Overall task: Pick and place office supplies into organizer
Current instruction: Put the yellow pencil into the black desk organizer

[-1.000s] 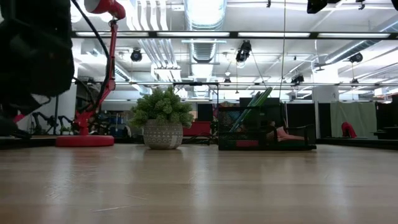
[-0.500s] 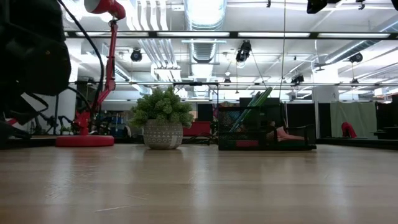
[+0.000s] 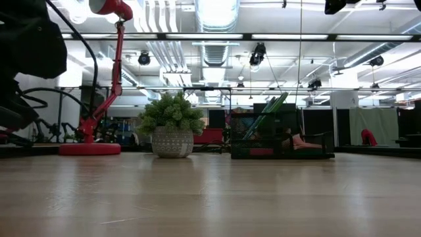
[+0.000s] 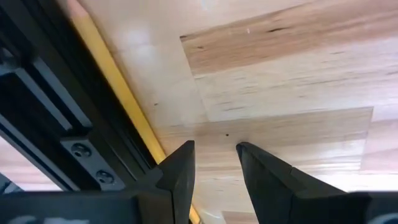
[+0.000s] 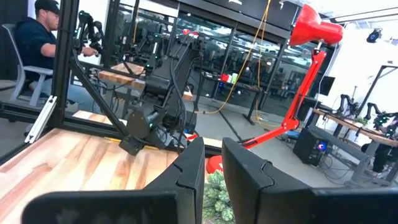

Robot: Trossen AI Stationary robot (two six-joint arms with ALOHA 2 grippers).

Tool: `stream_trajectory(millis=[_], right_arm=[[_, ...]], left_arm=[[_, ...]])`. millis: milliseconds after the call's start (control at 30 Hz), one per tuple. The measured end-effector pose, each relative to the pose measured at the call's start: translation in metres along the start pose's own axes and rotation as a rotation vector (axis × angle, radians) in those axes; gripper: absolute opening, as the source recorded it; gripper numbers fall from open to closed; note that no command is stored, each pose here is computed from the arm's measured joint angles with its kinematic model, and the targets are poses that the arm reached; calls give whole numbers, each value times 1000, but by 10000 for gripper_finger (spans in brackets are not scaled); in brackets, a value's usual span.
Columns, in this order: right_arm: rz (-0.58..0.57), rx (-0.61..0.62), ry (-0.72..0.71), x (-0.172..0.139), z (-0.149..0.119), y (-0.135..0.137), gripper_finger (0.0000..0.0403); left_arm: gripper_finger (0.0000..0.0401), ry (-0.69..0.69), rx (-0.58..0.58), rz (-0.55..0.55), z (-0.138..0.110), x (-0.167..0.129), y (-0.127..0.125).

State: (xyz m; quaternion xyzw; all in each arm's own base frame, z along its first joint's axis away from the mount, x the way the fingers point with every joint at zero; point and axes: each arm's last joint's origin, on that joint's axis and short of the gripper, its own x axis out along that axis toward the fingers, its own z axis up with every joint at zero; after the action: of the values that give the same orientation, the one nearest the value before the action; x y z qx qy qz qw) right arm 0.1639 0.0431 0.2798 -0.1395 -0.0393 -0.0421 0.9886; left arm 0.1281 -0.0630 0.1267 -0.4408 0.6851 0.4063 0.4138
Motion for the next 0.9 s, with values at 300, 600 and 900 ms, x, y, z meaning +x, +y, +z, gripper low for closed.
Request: stream_trajectory(millis=[300,600,900], right_arm=[[-1,1,-2,0,0,0,47],[-1,0,-1,0,0,0,47],[0,0,0,0,0,0,47]], left_arm=[[118,-47,-58,4,-4,-13,-8],[61,93,-114,222,-5,6,-20],[41,146,-88,417,-12,7,-31]])
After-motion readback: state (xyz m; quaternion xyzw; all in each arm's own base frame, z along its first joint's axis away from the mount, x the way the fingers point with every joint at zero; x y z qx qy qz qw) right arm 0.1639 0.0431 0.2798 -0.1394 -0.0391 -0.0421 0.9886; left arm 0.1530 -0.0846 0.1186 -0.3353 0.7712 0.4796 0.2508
